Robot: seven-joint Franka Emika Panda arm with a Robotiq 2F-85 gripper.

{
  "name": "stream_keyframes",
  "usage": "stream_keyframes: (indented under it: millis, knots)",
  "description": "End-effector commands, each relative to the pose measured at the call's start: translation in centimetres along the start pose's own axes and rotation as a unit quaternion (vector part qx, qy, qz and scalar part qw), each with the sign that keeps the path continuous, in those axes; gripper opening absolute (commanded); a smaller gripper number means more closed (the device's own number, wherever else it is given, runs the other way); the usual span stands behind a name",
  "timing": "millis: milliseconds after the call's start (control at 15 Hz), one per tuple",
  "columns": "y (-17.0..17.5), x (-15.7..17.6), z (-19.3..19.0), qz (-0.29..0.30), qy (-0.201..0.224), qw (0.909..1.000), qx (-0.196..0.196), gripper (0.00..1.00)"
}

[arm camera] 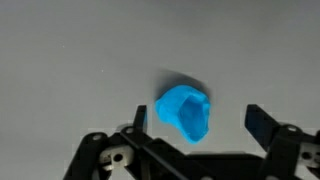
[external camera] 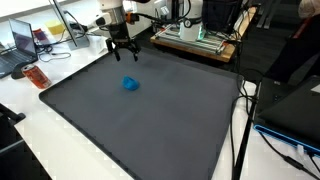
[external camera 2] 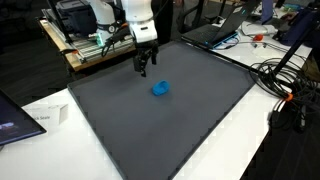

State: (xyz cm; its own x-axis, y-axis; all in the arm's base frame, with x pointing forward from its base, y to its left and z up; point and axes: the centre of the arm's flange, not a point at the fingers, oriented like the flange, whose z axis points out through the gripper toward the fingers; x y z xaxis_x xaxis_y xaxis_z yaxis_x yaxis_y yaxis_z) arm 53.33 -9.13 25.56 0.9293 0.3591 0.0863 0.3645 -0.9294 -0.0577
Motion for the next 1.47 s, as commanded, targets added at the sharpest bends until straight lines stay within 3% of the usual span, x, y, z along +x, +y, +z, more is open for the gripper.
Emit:
stream_keyframes:
  millis: [0,733,1400]
  knots:
    - [1.5,1.2,2.0,-0.028,-0.006,0.9993,0.024,1.00]
    - [1.8,4.0,6.4,-0.065,-0.001,0.9973,0.035,1.00]
    - [2.4,5.2,9.6,-0.055,-0.013,0.9978,0.035,0.97]
